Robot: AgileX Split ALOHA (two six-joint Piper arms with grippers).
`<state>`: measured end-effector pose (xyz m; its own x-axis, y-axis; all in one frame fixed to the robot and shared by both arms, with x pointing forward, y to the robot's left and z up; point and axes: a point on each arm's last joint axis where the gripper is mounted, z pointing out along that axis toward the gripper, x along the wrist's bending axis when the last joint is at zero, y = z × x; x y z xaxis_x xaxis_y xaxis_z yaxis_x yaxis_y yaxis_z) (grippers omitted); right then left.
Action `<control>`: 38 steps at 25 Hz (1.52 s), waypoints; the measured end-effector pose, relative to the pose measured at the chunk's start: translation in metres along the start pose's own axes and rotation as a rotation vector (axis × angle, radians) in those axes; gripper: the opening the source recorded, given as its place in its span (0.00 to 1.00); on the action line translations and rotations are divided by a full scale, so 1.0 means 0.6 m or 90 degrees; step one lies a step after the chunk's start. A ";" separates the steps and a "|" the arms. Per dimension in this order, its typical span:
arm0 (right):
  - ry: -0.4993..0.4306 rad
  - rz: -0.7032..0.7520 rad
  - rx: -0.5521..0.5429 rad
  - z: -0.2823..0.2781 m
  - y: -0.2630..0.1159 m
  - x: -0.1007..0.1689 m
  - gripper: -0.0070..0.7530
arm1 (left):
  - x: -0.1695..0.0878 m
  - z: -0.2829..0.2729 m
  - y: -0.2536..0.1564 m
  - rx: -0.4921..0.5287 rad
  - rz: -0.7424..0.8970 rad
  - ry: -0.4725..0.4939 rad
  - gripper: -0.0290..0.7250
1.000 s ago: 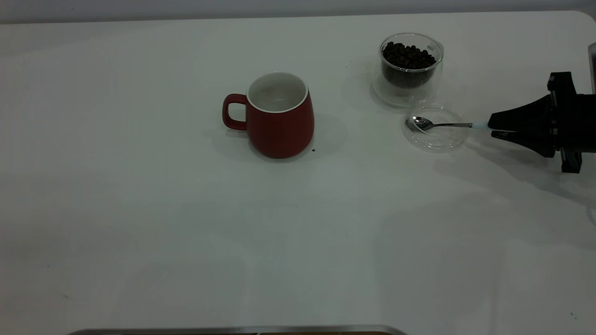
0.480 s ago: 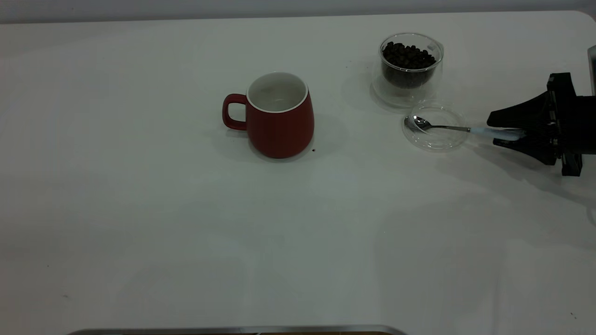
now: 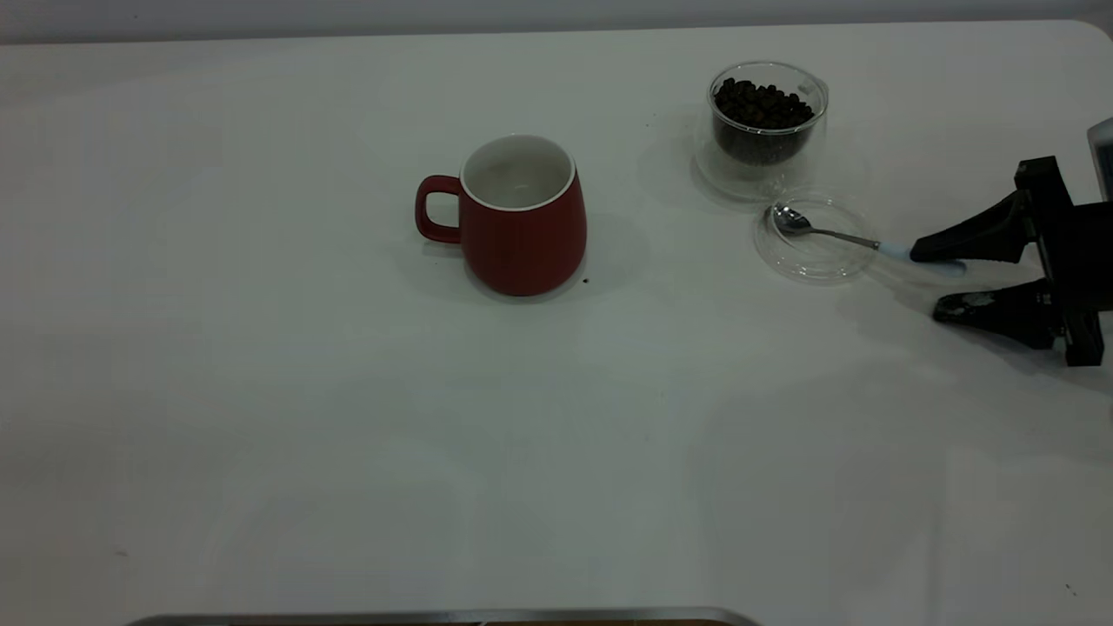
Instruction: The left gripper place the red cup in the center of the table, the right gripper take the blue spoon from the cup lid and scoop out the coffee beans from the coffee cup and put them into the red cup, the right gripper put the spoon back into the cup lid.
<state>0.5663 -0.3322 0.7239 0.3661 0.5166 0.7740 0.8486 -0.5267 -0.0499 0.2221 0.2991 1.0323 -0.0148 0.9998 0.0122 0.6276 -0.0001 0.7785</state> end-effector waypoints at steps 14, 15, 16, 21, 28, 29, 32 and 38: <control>-0.105 -0.133 -0.019 -0.132 0.029 0.149 0.75 | 0.000 0.000 0.000 0.000 0.000 0.000 0.75; -0.126 -0.140 -0.020 -0.144 0.027 0.158 0.75 | 0.000 0.000 0.000 0.000 0.000 0.000 0.75; -0.142 -0.147 -0.020 -0.156 0.024 0.167 0.75 | 0.000 0.000 0.000 0.000 0.000 0.000 0.75; -0.191 -0.263 -0.059 -0.231 -0.009 0.276 0.75 | 0.000 0.000 0.000 0.000 0.000 0.000 0.75; -0.177 -0.530 -0.107 -0.354 -0.163 0.451 0.74 | 0.000 0.000 0.000 0.000 0.000 0.000 0.75; -0.171 -0.567 -0.116 -0.374 -0.189 0.464 0.74 | 0.000 0.000 0.000 0.000 0.000 0.000 0.75; -0.150 -0.645 -0.134 -0.427 -0.259 0.489 0.74 | 0.000 0.000 0.000 0.000 0.000 0.000 0.75; -0.132 -0.741 -0.165 -0.491 -0.356 0.498 0.74 | 0.000 0.000 0.000 0.000 0.000 0.000 0.75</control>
<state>0.3820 -0.2641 1.1521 -0.4917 0.8570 0.1541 0.6173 0.2182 0.7559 0.2221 0.2991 1.0323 -0.0148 0.9998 0.0122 0.6276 -0.0001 0.7785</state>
